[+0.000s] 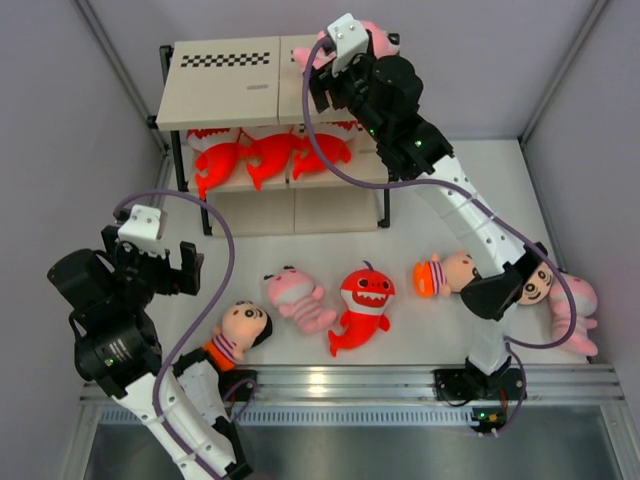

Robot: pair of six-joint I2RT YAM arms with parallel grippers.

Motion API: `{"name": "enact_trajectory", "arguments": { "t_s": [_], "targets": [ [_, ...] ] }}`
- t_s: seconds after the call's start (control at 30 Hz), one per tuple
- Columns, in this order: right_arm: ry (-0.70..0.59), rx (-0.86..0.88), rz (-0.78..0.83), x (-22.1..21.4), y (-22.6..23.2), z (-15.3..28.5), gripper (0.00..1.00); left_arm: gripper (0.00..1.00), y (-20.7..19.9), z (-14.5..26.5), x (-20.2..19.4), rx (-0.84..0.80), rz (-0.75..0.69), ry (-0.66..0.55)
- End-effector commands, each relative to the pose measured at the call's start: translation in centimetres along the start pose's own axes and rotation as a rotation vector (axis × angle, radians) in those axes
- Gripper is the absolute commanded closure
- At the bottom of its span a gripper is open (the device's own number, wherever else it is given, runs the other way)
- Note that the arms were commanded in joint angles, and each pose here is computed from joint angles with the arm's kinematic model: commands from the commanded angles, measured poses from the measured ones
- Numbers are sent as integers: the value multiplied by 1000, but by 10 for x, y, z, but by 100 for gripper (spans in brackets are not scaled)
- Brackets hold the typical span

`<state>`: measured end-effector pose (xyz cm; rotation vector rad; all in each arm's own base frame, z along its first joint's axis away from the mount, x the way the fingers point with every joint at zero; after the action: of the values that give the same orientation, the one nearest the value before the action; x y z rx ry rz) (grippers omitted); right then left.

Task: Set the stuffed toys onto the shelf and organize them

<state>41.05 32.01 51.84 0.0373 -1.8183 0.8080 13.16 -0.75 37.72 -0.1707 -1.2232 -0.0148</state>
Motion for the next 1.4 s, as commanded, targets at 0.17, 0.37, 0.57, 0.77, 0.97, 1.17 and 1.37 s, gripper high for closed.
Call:
{"name": "enact_trajectory", "arguments": {
  "t_s": [0.17, 0.37, 0.57, 0.77, 0.97, 1.17, 1.37],
  "targets": [
    [-23, -100, 46, 14, -17, 2, 54, 2, -1, 2, 3, 1, -27, -20],
    [-48, 6, 49, 15, -16, 20, 99, 2, -2, 1, 2, -6, -22, -18],
    [-194, 360, 24, 25, -12, 55, 100, 2, -1, 2, 1, 3, -29, -18],
    [-251, 589, -21, 18, -8, 77, 100, 2, 0, 2, 1, 10, -28, -18],
    [-313, 699, -108, 18, -13, 74, 100, 2, 1, 2, 0, 16, -28, -17],
    [-334, 741, -181, 5, -28, 66, 100, 2, 3, 1, -1, 26, -30, -10],
    [-309, 745, -262, -12, -46, 61, 100, 2, 4, 0, 0, 18, -24, -6]
  ]
}}
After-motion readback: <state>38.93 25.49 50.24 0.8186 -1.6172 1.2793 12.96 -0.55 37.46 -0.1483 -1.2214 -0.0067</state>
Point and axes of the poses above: each gripper's point midway between its finger pads, its own z axis back along the fingers, its own y axis along the line the jaws close on, x = y × z, the point moved 3 cm from there along z, back along the fingers, and after that the axes turned 14 degrees about z, right-handed, at the moved point
